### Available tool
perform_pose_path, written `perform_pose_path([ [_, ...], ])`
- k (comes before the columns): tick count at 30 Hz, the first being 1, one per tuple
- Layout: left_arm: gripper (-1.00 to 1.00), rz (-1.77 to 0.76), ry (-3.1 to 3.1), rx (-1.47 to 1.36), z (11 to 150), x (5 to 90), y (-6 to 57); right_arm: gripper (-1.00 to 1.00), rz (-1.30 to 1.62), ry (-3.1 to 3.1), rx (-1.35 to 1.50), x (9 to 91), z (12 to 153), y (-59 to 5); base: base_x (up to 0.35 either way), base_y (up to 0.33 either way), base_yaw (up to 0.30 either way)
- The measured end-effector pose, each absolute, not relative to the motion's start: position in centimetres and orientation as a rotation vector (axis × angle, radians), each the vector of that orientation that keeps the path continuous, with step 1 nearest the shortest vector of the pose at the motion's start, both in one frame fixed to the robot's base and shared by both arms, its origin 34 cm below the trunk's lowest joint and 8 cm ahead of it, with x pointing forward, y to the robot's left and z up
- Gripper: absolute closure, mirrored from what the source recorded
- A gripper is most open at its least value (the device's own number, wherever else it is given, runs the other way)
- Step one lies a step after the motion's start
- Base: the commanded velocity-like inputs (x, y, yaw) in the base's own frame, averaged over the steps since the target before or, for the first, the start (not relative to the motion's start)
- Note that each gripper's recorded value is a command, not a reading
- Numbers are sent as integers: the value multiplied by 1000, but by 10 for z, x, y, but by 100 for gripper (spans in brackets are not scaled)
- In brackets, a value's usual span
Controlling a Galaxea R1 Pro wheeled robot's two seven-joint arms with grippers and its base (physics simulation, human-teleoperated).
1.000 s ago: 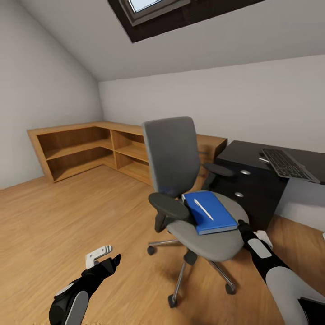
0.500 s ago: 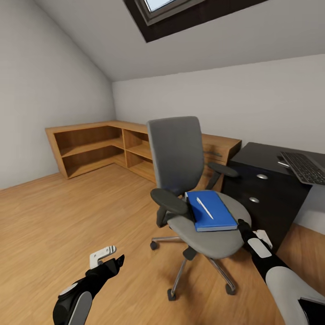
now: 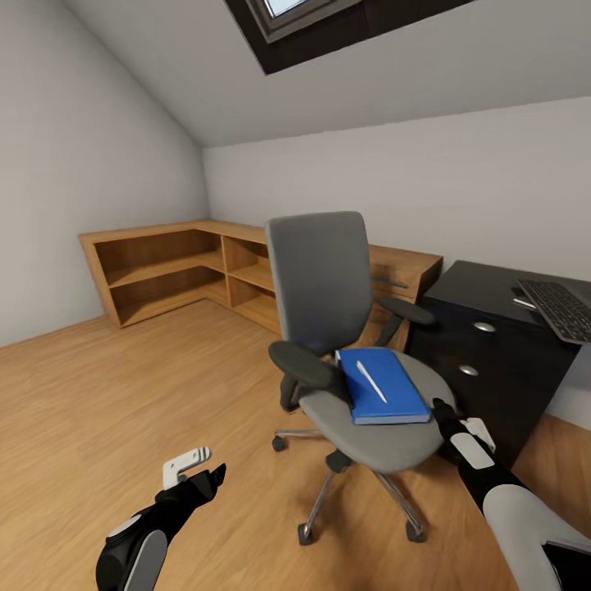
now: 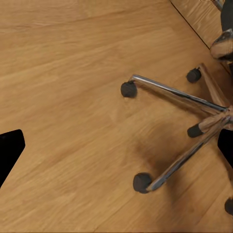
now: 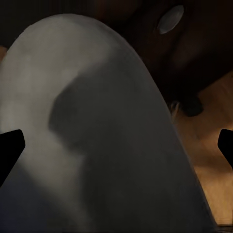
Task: In the bedroom, organize the workspace by keeping the computer under the desk, ensuring the monitor is on the desk, placing the keyboard on the desk next to the monitor, placing the mouse on the desk next to the keyboard, moving the folder from the swivel chair onto the desk next to the mouse, stacking the notebook on top of the folder with the pen on top of the notebook, and positioning the swivel chair next to the desk.
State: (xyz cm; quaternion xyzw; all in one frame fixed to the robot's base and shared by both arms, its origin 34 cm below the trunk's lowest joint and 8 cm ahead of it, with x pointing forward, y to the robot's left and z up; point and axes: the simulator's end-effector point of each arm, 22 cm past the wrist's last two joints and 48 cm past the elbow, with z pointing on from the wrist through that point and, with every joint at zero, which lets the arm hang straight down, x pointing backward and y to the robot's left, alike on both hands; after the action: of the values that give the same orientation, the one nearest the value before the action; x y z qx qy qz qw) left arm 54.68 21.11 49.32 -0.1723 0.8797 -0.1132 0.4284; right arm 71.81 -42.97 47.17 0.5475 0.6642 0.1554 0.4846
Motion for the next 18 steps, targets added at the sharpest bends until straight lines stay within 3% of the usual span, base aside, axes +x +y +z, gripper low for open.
perform_pose_path([
  [11, -100, -277, 2199, -431, 492, 547, 213, -100, 379, 1621, 1334, 718, 470, -429, 29, 0, 7],
  [18, -100, -277, 2199, -431, 492, 547, 213, -100, 374, 1615, 1332, 718, 472, -431, 0, 0, 128],
])
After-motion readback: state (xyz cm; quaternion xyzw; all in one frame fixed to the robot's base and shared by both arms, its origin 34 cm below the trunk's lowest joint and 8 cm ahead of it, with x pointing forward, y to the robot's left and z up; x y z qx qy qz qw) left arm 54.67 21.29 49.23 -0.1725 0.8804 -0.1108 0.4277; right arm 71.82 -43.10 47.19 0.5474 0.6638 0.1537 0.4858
